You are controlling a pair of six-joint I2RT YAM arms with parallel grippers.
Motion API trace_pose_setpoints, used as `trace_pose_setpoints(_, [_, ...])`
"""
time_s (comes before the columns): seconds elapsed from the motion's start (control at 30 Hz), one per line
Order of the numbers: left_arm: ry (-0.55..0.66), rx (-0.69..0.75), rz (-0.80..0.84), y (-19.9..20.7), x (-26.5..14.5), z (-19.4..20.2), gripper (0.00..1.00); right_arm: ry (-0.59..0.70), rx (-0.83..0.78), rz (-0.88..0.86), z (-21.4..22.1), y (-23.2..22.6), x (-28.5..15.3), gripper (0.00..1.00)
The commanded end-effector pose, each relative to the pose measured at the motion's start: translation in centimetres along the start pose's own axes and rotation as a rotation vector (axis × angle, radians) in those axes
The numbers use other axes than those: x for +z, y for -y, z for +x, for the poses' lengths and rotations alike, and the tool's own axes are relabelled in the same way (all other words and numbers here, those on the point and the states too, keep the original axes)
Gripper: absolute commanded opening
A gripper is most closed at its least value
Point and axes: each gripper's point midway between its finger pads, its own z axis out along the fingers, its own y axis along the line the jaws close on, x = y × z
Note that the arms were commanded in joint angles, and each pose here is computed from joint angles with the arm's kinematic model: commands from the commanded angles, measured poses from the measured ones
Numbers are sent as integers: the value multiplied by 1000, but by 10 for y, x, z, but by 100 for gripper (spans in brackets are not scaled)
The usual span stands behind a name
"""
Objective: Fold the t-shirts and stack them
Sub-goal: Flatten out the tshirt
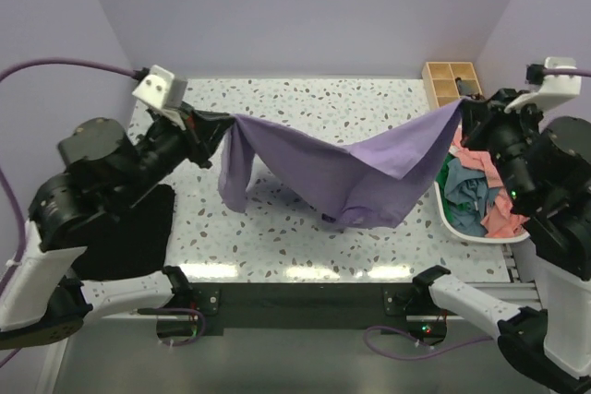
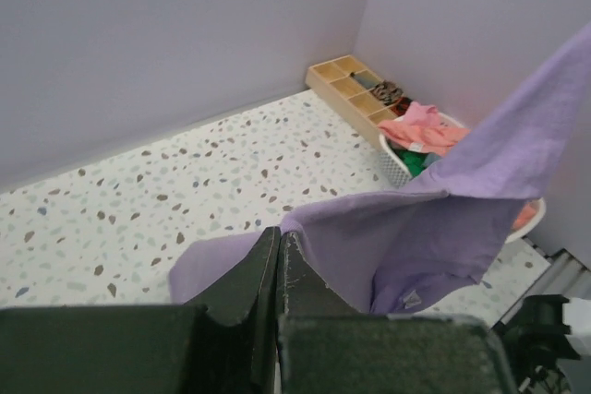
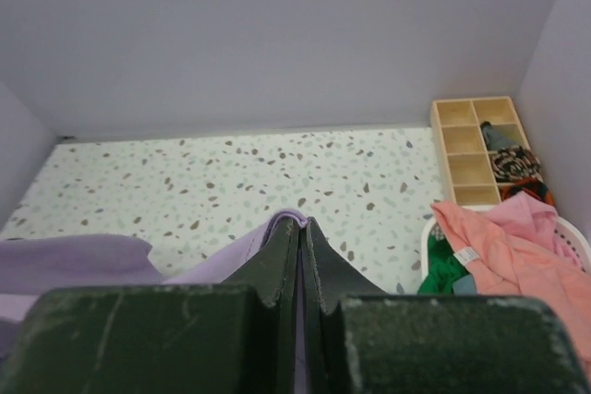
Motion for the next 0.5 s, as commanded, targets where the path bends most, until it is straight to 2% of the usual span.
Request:
trace_pose_setpoints(0.0, [64, -3, 225, 29, -48, -47, 0, 136, 62, -216, -44, -22, -45, 0])
trace_pose_setpoints(0.03, [46, -12, 264, 37, -51, -48, 0, 149, 69, -240, -49, -24, -52, 0])
trace_pose_setpoints(0.17, [113, -55, 544, 77, -98, -86, 0, 198, 86, -356, -69, -34, -82, 0])
trace_pose_setpoints(0.23, [148, -72, 595, 82, -116, -100, 0, 240, 102, -391, -81, -35, -95, 0])
trace_pose_setpoints(0.37, [101, -67, 524, 74, -100, -87, 0, 283, 115, -395, -91, -38, -93, 0])
trace_pose_setpoints(0.47, [6, -55, 413, 65, -59, -52, 0, 253, 111, -369, -83, -44, -67, 0])
